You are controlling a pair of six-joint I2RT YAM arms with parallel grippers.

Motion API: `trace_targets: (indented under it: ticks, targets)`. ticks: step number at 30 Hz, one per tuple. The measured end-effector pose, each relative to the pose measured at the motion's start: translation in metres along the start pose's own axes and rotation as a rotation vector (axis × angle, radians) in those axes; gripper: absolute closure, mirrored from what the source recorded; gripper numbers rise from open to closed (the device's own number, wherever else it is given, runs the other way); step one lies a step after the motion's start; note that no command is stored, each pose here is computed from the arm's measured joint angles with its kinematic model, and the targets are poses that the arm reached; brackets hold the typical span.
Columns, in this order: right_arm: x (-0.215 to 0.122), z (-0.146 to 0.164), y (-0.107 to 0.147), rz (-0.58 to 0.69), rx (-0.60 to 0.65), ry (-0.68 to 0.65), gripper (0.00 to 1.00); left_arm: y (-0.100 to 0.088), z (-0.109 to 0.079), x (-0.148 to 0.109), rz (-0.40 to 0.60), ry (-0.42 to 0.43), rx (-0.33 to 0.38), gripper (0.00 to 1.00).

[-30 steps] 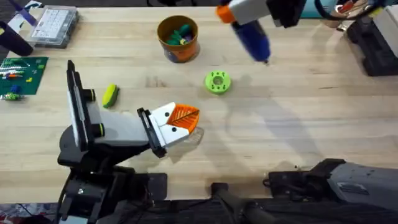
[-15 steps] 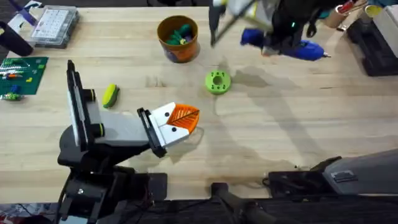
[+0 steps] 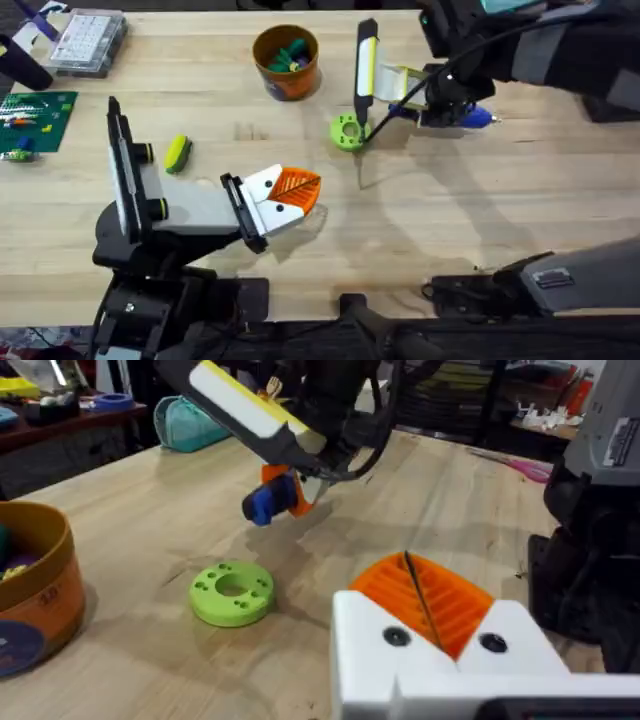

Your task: Pick up the gripper from the table and insert it into the empty holder that is missing its gripper. Then pick up a screw, insert it into the mounting hole, and use the screwdriver to tighten it. Finally, clean up the table by picking up the vegetable and placing it into the bucket.

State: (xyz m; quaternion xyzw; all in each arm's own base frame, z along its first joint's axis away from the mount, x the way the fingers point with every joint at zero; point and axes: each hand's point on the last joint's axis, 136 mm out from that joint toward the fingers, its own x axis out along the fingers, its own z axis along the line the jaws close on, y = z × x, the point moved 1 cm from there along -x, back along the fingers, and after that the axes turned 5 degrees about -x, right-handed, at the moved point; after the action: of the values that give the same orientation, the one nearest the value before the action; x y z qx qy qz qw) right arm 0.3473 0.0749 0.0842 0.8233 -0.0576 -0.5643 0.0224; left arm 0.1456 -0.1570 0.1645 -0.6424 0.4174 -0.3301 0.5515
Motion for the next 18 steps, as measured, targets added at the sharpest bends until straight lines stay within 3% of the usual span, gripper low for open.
trace_targets:
  ticks: [11,18]
  targets:
    - [0.043,0.01,0.029,0.019,0.051,-0.113,0.971,0.0,0.0,0.0,0.0,0.0,0.0,0.989]
    - [0.044,0.009,0.03,0.025,0.032,-0.11,0.973,0.0,0.0,0.0,0.0,0.0,0.0,0.989]
